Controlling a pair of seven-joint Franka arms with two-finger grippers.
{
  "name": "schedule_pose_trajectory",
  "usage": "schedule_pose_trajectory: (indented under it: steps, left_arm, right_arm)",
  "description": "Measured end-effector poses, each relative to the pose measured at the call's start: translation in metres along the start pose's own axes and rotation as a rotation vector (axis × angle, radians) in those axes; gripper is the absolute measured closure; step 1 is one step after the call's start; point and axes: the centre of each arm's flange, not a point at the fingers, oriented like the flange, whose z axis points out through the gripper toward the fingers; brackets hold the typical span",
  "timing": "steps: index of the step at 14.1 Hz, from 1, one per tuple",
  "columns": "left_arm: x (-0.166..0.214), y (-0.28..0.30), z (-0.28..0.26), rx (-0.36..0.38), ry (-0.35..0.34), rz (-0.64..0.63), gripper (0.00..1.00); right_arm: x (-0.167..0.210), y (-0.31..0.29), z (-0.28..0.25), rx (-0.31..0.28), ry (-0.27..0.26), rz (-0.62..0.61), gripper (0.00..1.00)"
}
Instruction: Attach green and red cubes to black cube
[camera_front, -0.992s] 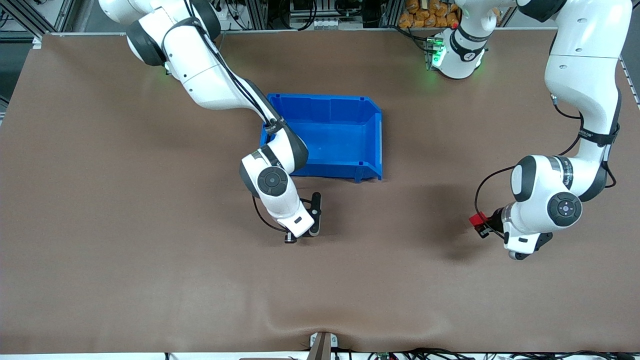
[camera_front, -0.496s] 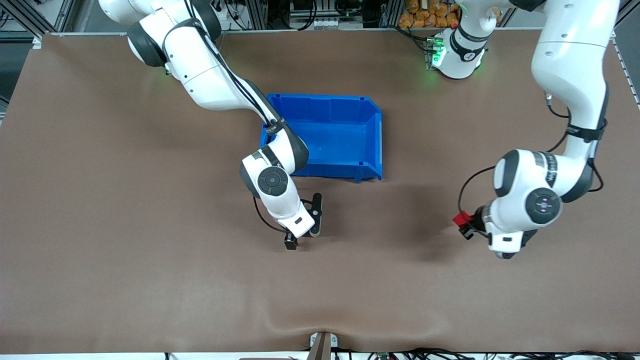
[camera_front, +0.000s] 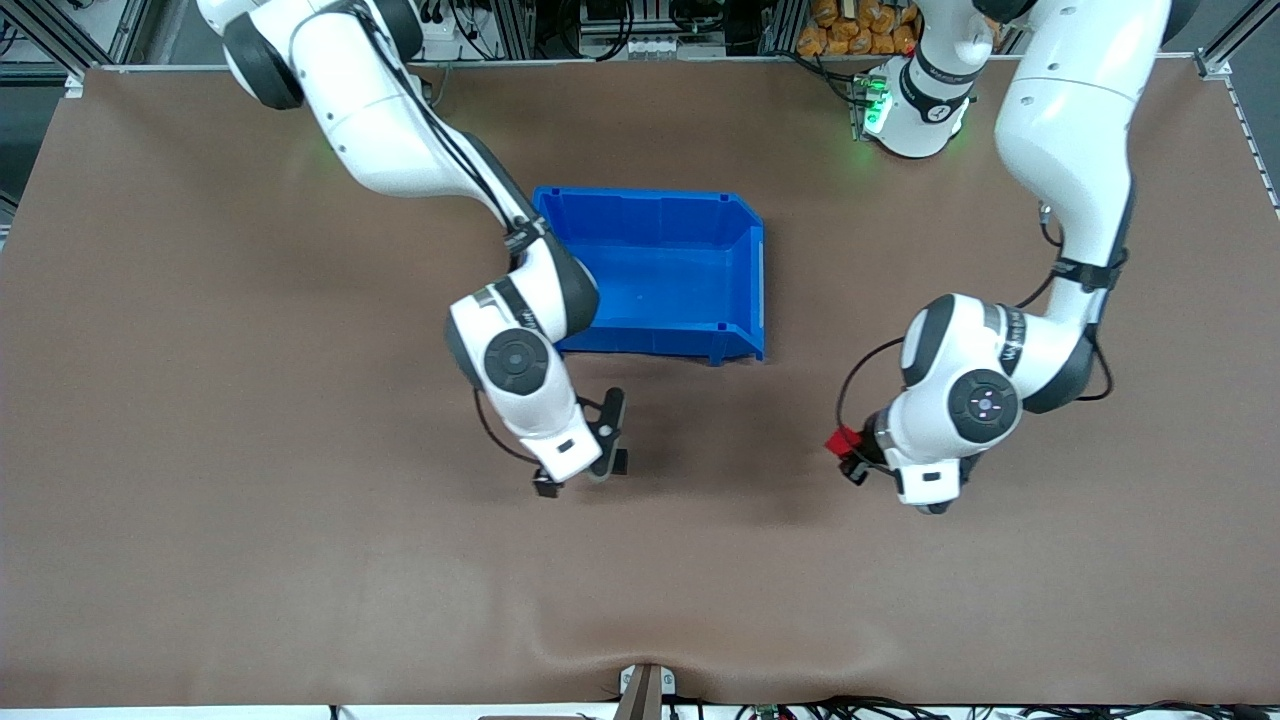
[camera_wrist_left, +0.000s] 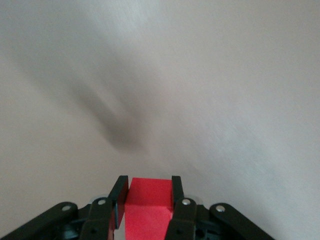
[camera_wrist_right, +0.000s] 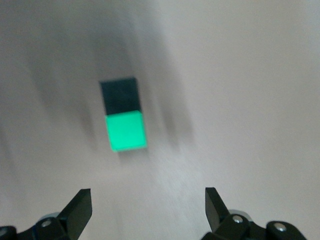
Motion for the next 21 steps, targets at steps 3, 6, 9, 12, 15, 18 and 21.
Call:
schedule_pose_trajectory:
  steps: [3, 6, 9, 12, 15, 18, 21]
  left_arm:
    - [-0.034, 0.022, 0.003, -0.025, -0.037, -0.117, 0.61]
    - [-0.071, 0.044, 0.009, -0.04, -0.046, -0.229, 0.61]
    - [-0.109, 0.066, 0.019, -0.097, -0.062, -0.358, 0.61]
    - [-0.149, 0.083, 0.039, -0.171, -0.084, -0.45, 0.61]
    - [-0.185, 0.096, 0.066, -0.208, -0.106, -0.504, 0.61]
    - [-0.194, 0.104, 0.08, -0.245, -0.128, -0.529, 0.61]
    - [-0.195, 0.105, 0.096, -0.249, -0.137, -0.553, 0.61]
  right_arm:
    - [-0.058, 0.051, 0.0, -0.012, -0.002, 0.165, 0.0]
    - [-0.118, 0.102, 0.001, -0.08, 0.047, 0.328, 0.0]
    - [-0.186, 0.148, -0.001, -0.149, 0.086, 0.448, 0.0]
    - [-0.259, 0.183, -0.001, -0.18, 0.087, 0.549, 0.0]
    - [-0.31, 0.204, -0.005, -0.229, 0.11, 0.63, 0.0]
    - [-0.328, 0.208, -0.001, -0.237, 0.127, 0.756, 0.0]
    - [-0.345, 0.21, 0.004, -0.23, 0.128, 0.836, 0.0]
